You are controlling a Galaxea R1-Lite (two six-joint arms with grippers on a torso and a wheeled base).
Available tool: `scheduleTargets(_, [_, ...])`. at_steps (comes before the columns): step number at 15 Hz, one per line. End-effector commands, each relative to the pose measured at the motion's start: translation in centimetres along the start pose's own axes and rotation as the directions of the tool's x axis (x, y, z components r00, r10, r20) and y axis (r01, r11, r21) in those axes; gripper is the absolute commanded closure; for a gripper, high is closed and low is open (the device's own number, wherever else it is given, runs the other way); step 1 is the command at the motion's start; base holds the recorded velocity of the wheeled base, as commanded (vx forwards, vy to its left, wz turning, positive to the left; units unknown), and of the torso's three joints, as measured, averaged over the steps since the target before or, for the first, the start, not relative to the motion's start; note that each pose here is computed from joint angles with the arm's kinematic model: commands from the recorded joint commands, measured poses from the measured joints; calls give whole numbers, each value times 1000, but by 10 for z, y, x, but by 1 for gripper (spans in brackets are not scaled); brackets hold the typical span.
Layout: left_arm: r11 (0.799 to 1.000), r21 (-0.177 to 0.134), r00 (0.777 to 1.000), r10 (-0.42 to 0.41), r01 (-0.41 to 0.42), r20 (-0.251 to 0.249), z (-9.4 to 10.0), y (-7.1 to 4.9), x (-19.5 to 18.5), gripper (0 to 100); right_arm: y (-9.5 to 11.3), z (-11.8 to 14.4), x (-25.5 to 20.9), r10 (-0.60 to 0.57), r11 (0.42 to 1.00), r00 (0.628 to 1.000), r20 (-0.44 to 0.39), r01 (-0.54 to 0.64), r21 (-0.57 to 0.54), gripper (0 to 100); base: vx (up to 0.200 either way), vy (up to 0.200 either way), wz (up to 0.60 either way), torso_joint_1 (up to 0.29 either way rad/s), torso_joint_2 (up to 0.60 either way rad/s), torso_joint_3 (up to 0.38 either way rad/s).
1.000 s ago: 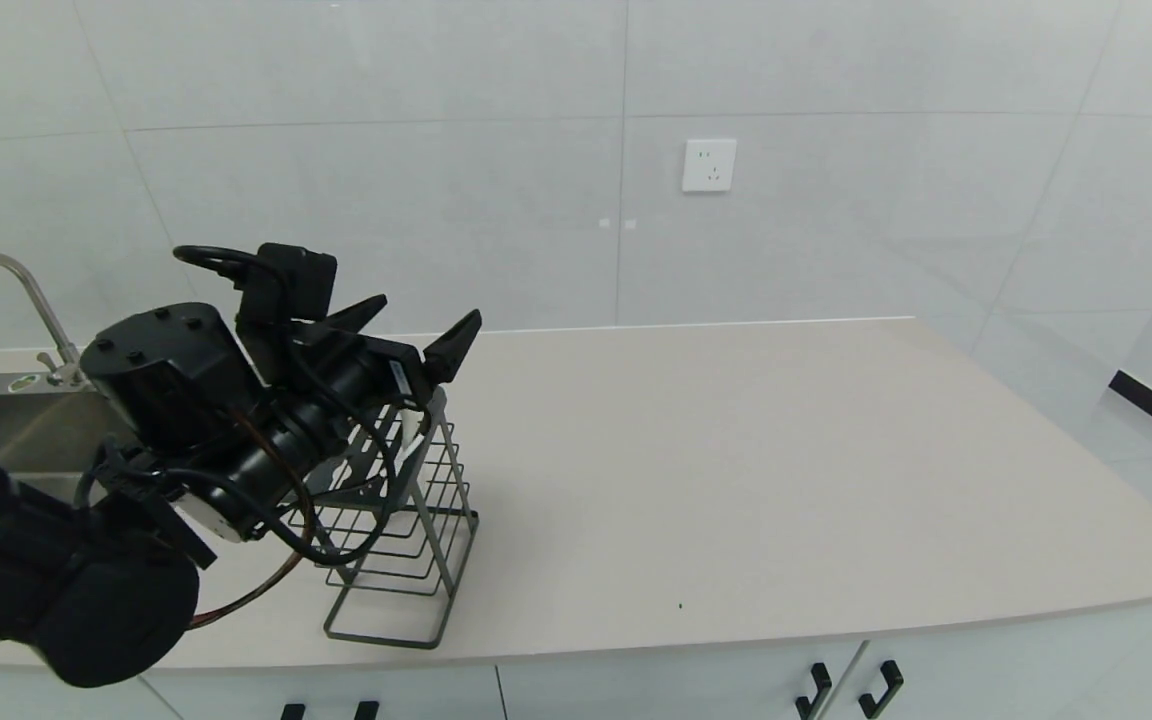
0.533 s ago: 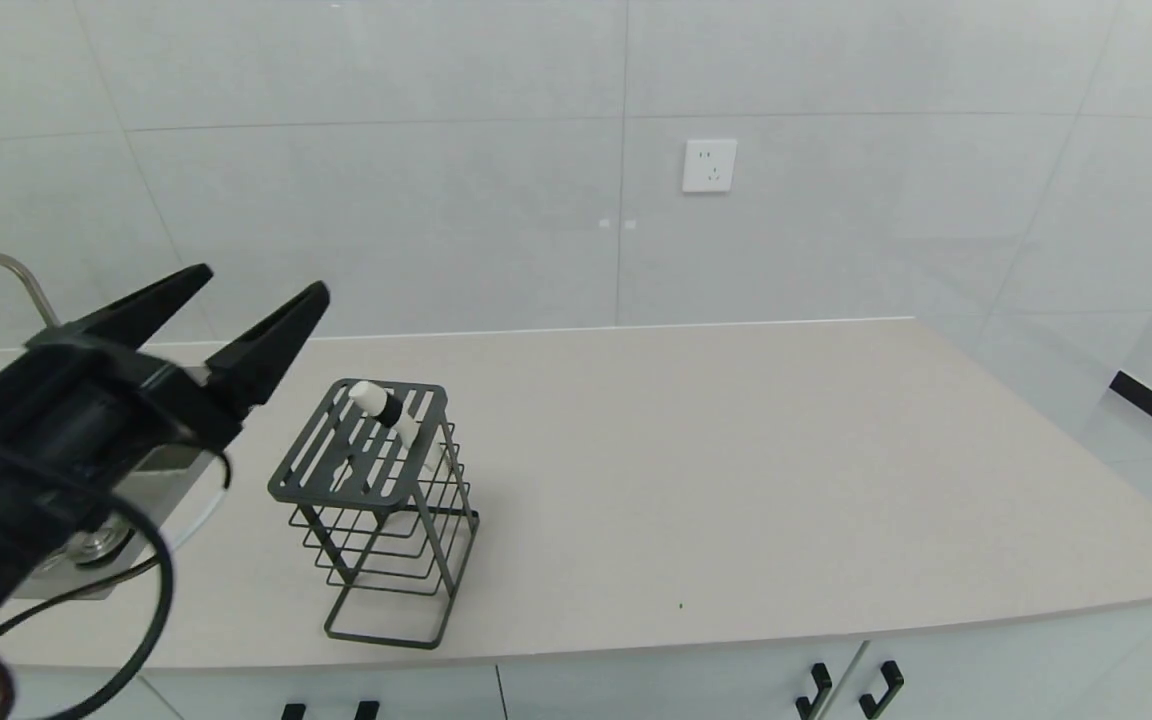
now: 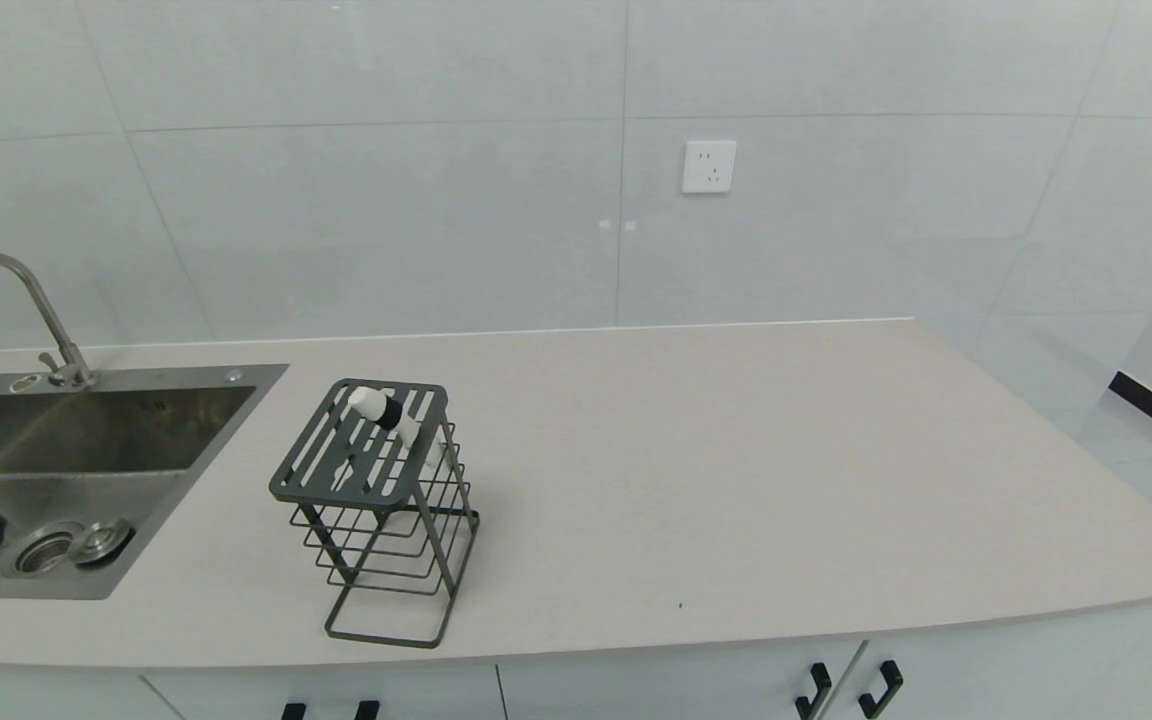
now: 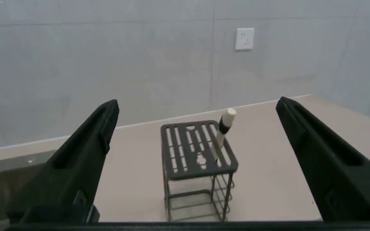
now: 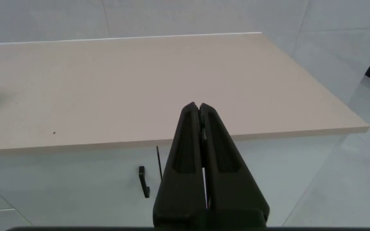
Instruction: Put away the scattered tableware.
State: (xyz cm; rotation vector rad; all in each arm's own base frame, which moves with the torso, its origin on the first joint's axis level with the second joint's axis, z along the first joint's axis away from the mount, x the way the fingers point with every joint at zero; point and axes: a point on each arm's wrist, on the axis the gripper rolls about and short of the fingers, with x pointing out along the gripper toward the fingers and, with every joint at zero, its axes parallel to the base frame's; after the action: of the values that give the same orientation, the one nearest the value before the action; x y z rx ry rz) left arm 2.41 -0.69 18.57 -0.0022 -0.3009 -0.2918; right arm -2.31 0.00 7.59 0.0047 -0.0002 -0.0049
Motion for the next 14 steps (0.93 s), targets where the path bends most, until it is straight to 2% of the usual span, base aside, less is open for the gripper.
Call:
scheduleTargets(1, [988,135,996,63,-70,56,-29,-12,-64,0,0,0,0,0,1000,1000,-2,0,0,100,0,0,0,0,0,0])
scheduleTargets(2, [984,152,995,88,-93,38,-43,-10,-62,0,0,0,0,0,1000,1000,-2,0,0,100,0,0,0,0,0,0])
scheduleTargets(3, [981,142,988,142,-131,-63,-60,-10,-64,0,0,0,0,0,1000,1000,-2,0,0,100,0,0,0,0,0,0])
scheduleTargets(4, [981,126,959,171,-145,-224,-78,-11,-68,0,0,0,0,0,1000,1000,-2,0,0,100,0,0,0,0,0,0])
scheduleTargets(5, [981,99,937,187,-164,-296,-91,-13,-77,0,0,0,0,0,1000,1000,-2,0,0,100,0,0,0,0,0,0])
scheduleTargets(6, [983,65,933,183,-172,-309,-91,-14,-77,0,0,0,0,0,1000,1000,-2,0,0,100,0,0,0,0,0,0])
scheduleTargets(7, [981,45,935,191,-186,-298,-92,-13,-77,0,0,0,0,0,1000,1000,-2,0,0,100,0,0,0,0,0,0])
scheduleTargets(14, [981,39,935,191,-188,-298,-92,-13,-77,0,0,0,0,0,1000,1000,-2,0,0,100,0,0,0,0,0,0])
